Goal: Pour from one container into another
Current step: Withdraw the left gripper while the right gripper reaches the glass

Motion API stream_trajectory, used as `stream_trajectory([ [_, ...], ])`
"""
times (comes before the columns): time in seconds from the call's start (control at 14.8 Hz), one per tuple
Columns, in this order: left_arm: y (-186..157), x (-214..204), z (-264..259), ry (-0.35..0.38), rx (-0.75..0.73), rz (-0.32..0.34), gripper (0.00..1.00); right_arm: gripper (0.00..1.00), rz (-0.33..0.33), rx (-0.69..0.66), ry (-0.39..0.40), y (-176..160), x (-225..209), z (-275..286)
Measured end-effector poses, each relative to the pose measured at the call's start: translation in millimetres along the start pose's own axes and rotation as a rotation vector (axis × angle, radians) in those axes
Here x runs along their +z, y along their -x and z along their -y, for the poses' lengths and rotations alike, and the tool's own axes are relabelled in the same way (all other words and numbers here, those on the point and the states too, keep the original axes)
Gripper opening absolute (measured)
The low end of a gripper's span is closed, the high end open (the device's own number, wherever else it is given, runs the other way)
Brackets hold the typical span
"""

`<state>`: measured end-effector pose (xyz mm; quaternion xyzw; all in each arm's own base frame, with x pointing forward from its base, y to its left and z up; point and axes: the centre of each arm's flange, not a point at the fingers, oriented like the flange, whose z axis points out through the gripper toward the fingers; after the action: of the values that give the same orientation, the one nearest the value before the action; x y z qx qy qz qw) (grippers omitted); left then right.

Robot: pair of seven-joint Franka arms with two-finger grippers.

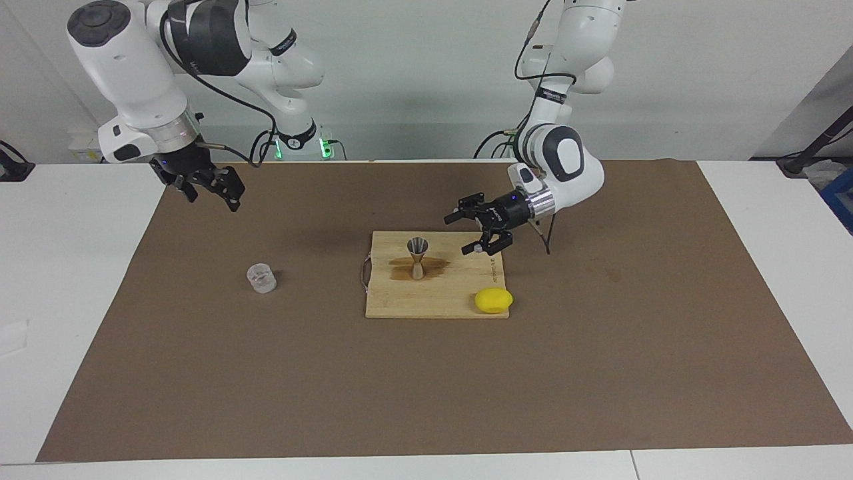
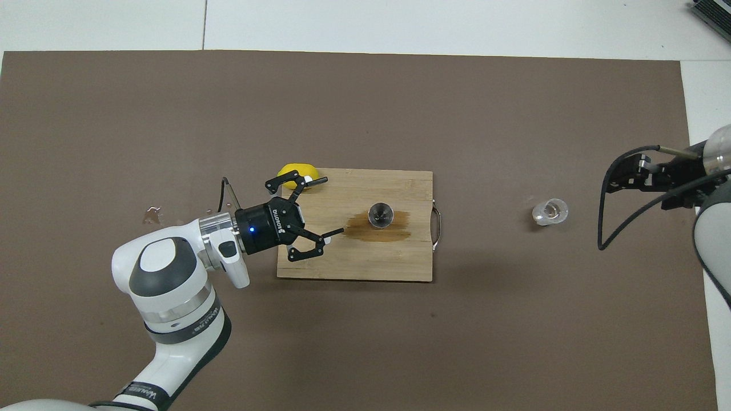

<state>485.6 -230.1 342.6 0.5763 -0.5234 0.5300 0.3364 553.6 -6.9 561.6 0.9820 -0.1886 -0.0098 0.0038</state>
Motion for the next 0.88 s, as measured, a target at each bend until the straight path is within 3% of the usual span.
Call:
stream_trajectory([
  [0.2, -2, -40, 22, 0.065, 0.122, 0.077, 1.00, 0.93, 0.026, 0.260, -0.102, -13, 31, -13],
  [0.41, 2, -83, 41, 0.144, 0.199, 0.116, 1.00, 0.93, 0.137, 0.506, -0.194, -39, 84, -48],
  [0.88, 18, -198, 76, 0.358, 0.314, 0.278, 1.00, 0.99, 0.335, 0.839, -0.281, -79, 198, -76],
])
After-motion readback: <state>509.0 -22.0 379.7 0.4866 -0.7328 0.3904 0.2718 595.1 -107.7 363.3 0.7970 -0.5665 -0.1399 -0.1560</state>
